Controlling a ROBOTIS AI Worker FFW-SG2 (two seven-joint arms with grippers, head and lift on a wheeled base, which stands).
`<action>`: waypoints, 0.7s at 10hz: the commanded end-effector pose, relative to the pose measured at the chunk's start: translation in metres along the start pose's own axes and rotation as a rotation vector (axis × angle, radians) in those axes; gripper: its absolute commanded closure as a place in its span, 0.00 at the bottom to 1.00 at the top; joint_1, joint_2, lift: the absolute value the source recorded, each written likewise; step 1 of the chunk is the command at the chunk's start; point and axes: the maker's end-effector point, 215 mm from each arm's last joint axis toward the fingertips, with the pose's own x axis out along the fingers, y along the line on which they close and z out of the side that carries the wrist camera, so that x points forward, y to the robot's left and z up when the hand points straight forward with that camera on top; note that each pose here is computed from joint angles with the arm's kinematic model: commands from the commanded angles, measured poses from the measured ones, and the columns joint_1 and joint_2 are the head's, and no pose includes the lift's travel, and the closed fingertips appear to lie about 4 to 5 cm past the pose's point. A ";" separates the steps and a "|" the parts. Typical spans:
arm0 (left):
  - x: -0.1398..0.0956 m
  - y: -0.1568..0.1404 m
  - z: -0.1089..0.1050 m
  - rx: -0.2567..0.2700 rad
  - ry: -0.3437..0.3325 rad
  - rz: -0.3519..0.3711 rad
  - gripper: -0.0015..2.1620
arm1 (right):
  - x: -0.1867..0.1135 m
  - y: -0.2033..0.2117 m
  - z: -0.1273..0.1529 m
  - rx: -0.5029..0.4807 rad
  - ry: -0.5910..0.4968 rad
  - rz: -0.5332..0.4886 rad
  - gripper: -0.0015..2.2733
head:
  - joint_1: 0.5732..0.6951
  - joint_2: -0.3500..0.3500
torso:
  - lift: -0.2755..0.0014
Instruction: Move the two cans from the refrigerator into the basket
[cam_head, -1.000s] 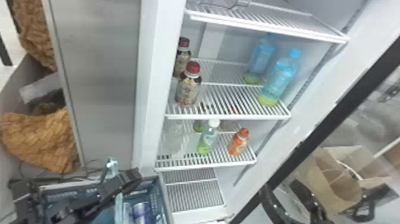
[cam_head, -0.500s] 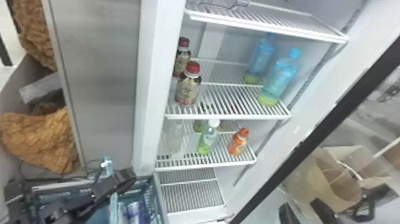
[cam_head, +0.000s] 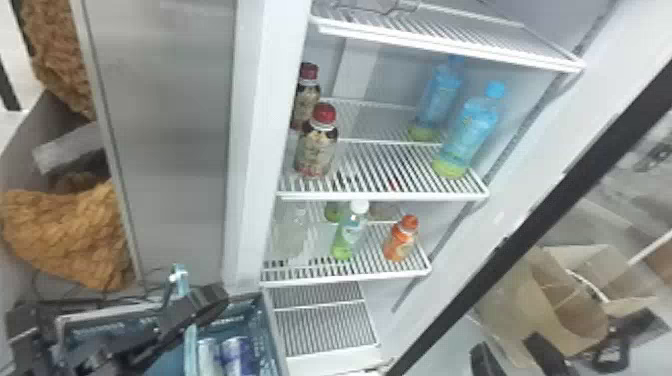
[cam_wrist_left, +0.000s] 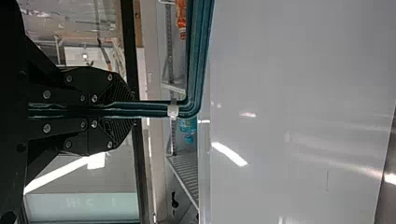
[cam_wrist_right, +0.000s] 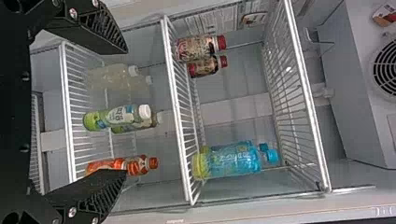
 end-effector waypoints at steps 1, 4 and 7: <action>-0.001 0.002 0.000 0.000 -0.001 0.005 0.55 | 0.000 -0.001 -0.001 0.004 0.000 -0.001 0.06 | 1.00 0.00 | 0.88; -0.003 0.002 -0.001 -0.003 -0.002 0.006 0.55 | 0.000 -0.003 -0.003 0.012 0.000 -0.003 0.06 | 1.00 0.00 | 0.88; -0.002 0.002 -0.001 -0.005 -0.003 0.003 0.55 | 0.000 -0.005 -0.006 0.013 0.003 -0.006 0.06 | 1.00 0.00 | 0.88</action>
